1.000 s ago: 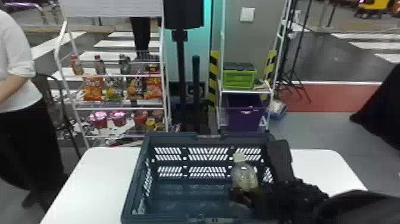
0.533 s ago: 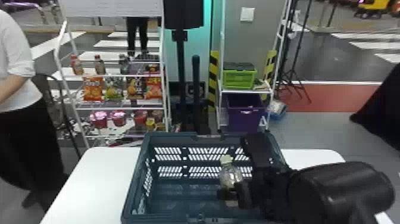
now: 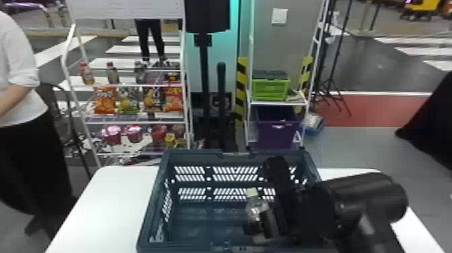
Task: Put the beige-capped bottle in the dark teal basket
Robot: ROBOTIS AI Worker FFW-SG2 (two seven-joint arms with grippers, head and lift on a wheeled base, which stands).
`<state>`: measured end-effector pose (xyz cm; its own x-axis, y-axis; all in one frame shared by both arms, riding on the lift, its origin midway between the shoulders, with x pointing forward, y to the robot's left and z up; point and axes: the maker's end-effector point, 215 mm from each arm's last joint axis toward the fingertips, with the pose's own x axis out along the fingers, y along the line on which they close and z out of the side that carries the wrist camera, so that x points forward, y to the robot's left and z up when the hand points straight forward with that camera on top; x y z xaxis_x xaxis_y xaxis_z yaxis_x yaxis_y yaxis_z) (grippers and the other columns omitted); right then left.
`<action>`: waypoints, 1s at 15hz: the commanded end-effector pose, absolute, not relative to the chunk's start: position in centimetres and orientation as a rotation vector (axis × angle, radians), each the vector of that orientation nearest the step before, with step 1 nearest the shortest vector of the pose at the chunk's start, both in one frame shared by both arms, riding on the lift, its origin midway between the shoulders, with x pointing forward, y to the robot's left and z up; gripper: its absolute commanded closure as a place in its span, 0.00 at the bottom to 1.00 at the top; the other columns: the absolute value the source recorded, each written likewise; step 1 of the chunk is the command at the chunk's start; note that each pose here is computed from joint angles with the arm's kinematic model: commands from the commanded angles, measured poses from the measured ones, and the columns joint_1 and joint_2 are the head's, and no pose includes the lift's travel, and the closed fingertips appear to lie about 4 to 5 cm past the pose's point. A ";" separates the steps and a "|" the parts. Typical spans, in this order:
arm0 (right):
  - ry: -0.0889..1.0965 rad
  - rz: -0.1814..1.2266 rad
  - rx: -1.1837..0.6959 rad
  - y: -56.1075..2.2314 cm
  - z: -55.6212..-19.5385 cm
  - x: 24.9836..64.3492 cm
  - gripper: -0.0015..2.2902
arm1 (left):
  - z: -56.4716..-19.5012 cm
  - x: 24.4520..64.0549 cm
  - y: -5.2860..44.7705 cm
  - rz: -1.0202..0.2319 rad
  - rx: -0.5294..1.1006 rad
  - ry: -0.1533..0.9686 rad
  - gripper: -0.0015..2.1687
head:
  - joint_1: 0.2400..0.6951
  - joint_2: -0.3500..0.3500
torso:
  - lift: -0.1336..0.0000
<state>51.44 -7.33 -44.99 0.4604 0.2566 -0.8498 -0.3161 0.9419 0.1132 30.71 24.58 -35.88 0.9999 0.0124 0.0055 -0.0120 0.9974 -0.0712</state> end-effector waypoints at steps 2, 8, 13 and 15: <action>1.027 0.369 -0.051 -6.5 -45.2 52.0 0.37 | -36.1 30.8 24.9 0.017 -0.071 -0.002 0.07 | 0.57 0.50 | 1.00; 1.030 0.369 -0.049 -6.5 -45.1 52.3 0.01 | -36.1 31.1 25.1 0.020 -0.075 -0.006 0.07 | 0.57 0.50 | 1.00; 0.959 0.378 -0.032 -6.2 -42.6 52.6 0.01 | -36.3 31.1 25.1 0.020 -0.074 0.000 0.07 | 0.57 0.50 | 1.00; 0.905 0.380 -0.037 -6.5 -40.7 52.4 0.01 | -36.3 31.1 25.0 0.021 -0.075 0.001 0.07 | 0.57 0.50 | 1.00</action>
